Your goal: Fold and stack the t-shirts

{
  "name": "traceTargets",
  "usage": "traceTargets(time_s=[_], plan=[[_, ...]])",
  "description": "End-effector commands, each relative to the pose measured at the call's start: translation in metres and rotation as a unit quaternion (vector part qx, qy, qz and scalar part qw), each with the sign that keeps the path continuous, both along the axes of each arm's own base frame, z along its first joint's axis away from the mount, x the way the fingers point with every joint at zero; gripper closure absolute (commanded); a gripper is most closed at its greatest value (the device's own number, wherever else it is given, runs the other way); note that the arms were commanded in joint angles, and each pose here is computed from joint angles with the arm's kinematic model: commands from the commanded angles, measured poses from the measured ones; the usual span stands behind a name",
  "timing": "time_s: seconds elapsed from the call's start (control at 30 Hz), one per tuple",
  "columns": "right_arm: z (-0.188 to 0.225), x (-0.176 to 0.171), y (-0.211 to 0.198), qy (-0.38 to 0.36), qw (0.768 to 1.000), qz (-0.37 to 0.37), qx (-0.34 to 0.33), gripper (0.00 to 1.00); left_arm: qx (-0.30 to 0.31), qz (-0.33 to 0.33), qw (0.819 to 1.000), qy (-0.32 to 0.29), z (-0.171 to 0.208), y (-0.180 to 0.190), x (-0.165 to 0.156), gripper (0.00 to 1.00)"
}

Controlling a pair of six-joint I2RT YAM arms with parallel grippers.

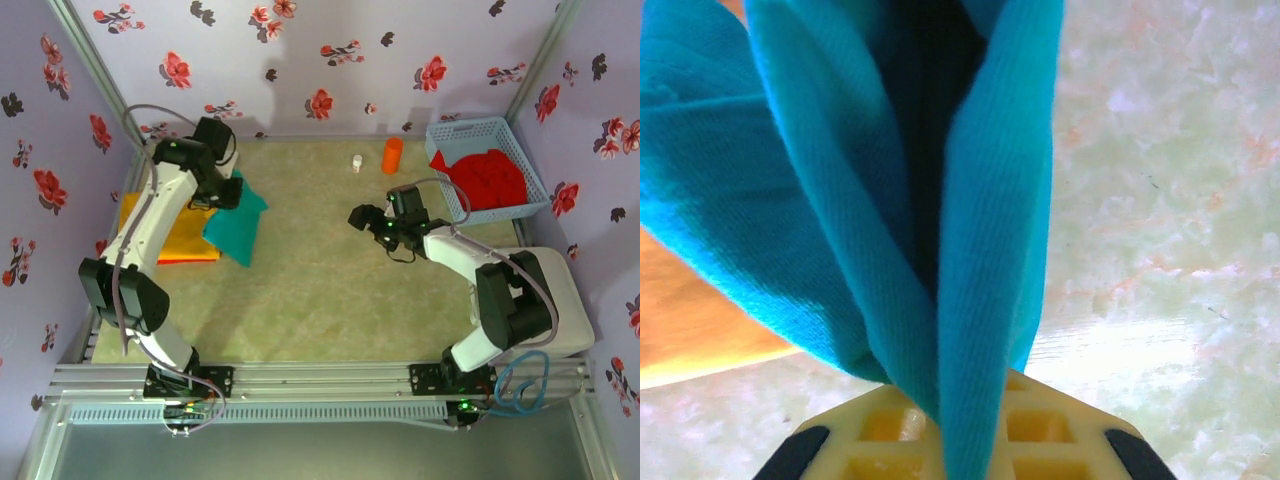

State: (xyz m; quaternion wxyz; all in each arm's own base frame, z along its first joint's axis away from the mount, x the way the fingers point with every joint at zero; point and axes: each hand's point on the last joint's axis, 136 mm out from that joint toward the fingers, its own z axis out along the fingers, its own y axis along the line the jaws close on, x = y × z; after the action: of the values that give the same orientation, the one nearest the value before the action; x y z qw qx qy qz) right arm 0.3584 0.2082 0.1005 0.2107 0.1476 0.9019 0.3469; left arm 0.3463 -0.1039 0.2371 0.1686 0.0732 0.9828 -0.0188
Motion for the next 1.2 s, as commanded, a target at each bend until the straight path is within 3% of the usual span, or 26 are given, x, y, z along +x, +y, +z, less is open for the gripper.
traceTargets(time_s=[0.0,0.37,0.77,1.17], plan=[[-0.005,0.006,0.003,0.005,1.000,-0.006,0.021,0.16,0.040,0.004,0.999,0.007,0.030,0.029,-0.026,1.00],[-0.003,0.012,0.010,0.006,0.999,-0.003,0.034,0.16,0.033,0.024,0.998,-0.042,0.074,0.062,-0.029,1.00],[-0.002,0.014,0.011,0.012,0.999,-0.002,0.033,0.16,0.037,0.031,0.997,-0.066,0.080,0.072,0.002,1.00],[0.002,0.015,0.011,0.018,1.000,0.012,0.015,0.16,0.052,0.036,0.996,-0.069,0.059,0.100,0.026,1.00]])
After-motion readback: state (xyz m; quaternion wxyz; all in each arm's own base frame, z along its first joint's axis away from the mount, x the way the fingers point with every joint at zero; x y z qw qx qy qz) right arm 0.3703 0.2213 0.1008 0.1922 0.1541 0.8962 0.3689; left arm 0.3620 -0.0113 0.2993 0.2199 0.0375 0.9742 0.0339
